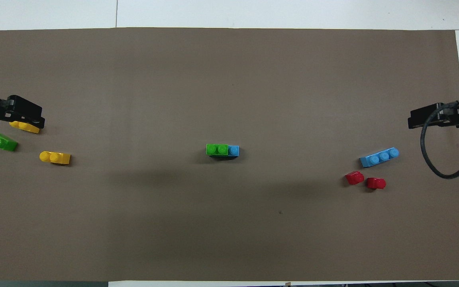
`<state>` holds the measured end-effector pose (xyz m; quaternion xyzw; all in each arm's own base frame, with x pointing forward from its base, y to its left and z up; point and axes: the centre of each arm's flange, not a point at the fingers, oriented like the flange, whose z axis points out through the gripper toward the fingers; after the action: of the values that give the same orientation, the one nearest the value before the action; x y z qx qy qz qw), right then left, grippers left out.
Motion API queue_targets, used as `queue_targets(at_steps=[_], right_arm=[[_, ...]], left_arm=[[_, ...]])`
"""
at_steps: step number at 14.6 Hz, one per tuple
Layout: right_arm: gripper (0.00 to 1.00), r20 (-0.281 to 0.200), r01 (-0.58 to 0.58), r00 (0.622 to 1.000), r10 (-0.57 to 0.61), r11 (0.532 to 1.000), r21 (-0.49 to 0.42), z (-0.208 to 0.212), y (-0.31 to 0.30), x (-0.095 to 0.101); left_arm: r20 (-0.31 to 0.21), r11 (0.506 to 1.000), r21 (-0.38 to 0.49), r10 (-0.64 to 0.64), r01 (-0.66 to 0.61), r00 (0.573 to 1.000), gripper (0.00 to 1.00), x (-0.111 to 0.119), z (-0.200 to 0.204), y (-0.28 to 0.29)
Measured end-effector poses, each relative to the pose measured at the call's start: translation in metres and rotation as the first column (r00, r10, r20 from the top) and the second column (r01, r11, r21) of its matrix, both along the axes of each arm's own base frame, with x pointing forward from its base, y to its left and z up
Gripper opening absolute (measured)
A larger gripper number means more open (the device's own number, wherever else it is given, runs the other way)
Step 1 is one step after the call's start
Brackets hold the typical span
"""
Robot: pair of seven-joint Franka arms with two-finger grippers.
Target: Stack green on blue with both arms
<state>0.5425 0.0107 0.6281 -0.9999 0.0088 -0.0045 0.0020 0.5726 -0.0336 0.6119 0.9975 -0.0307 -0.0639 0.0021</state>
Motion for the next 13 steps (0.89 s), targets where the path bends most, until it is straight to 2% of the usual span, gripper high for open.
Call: queue_targets(at_steps=[4,13], right_arm=[[1.0,-0.002,0.007,1.0,-0.007,1.0,0.0,0.0,-0.004,0.0],[1.0,-0.025,0.006,1.0,-0.006,1.0,0.0,-0.003,-0.005,-0.002]], left_arm=[[0.004,1.0,-0.001,-0.003,0.003,1.0,1.0,0.0,0.001,0.0],[0.054,0.999,-0.006,-0.042,0.042,0.998,1.0,0.002,0.013,0.003]])
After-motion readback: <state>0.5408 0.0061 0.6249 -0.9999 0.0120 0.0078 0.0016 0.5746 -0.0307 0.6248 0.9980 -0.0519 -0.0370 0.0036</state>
